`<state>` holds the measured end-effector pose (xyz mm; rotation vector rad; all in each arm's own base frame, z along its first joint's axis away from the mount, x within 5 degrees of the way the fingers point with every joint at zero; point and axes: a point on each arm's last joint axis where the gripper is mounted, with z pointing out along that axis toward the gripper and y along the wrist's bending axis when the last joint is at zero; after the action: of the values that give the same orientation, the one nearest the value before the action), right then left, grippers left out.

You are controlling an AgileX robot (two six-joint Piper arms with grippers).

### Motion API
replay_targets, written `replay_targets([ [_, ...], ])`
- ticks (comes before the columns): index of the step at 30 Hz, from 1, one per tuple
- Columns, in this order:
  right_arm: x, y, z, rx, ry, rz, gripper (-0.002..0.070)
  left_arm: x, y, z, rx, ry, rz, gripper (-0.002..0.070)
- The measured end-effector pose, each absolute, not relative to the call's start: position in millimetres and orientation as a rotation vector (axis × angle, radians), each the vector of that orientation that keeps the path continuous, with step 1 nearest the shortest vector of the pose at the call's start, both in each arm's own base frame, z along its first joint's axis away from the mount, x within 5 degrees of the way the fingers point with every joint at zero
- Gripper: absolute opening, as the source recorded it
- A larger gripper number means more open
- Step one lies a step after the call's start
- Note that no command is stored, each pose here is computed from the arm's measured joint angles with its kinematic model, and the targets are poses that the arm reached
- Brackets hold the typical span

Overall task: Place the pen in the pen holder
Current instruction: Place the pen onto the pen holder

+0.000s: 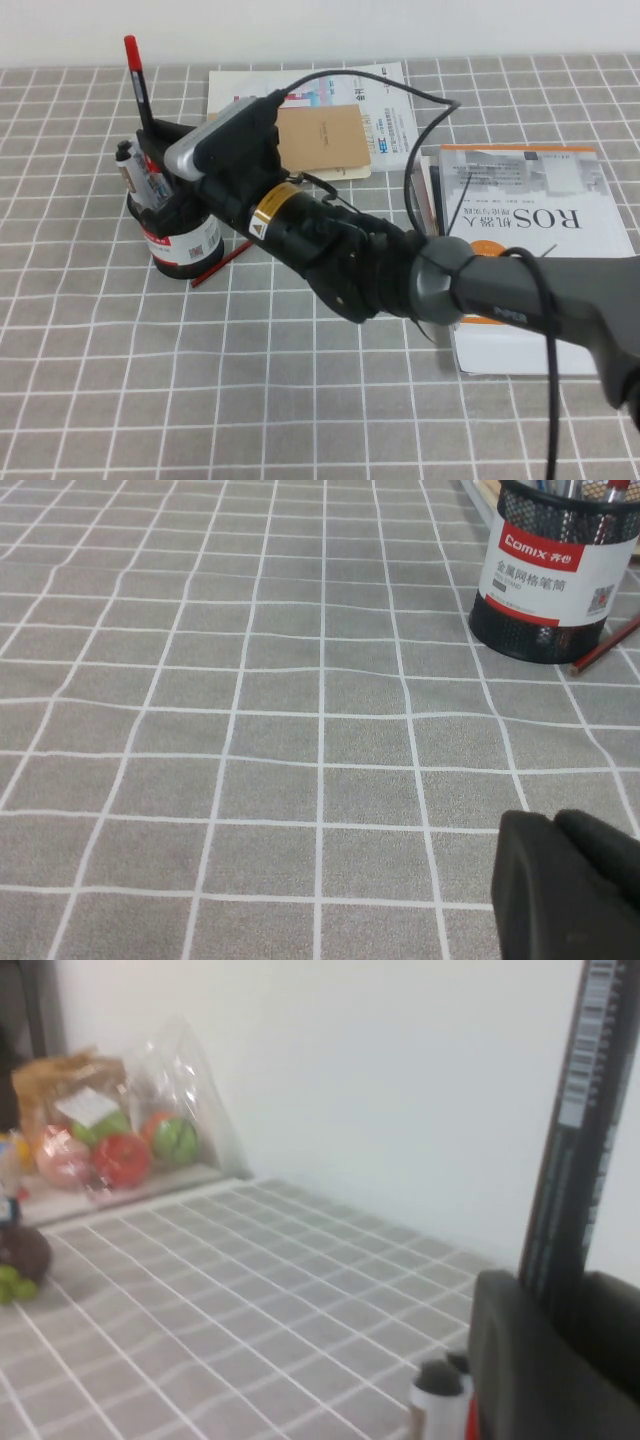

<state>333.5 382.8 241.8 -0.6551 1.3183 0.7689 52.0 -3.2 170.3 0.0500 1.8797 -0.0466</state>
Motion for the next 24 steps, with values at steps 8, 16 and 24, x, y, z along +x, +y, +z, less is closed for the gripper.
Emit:
replay_targets([
  [8,357,391,216,-0.706,1.422,0.689,0.0060,52,-3,170,0.050,1.880,-0.047,-0.0005],
  [16,362,393,197,-0.715,1.483,0.673,0.0238,52,-3,170,0.050,1.880,-0.047,-0.0005],
  [24,363,391,201,-0.680,1.507,0.689,0.0274,52,-3,170,0.050,1.880,-0.047,-0.0005],
])
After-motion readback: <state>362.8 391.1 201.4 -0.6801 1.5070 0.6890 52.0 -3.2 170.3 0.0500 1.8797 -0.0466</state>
